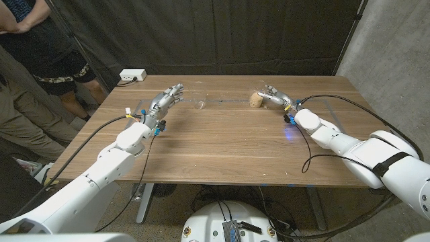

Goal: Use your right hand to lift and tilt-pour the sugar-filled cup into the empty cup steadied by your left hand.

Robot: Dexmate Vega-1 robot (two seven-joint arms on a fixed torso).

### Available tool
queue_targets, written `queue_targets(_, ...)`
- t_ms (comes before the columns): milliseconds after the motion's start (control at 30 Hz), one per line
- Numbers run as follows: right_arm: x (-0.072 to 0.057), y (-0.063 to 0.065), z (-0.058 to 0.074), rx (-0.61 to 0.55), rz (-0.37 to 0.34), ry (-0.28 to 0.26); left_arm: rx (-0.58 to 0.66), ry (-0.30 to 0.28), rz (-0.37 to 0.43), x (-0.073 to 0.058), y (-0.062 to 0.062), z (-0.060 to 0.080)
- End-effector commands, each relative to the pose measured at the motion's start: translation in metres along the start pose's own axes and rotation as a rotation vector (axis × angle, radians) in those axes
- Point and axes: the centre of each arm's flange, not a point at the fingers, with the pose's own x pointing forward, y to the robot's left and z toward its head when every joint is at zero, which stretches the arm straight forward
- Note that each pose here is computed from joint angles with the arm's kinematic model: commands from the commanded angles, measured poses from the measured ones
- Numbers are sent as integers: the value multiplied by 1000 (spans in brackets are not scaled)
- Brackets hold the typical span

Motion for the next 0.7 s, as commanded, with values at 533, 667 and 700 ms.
queue_targets(533,1,14,16,65,-17,-61,-6,-3,-17,9,5,-2)
queue_targets(667,0,15,17,73,-20,-66,-8,-6,-16,8,3,-3)
queue_targets(700,0,16,17,71,-19,-68,-8,-6,-16,8,3,-3)
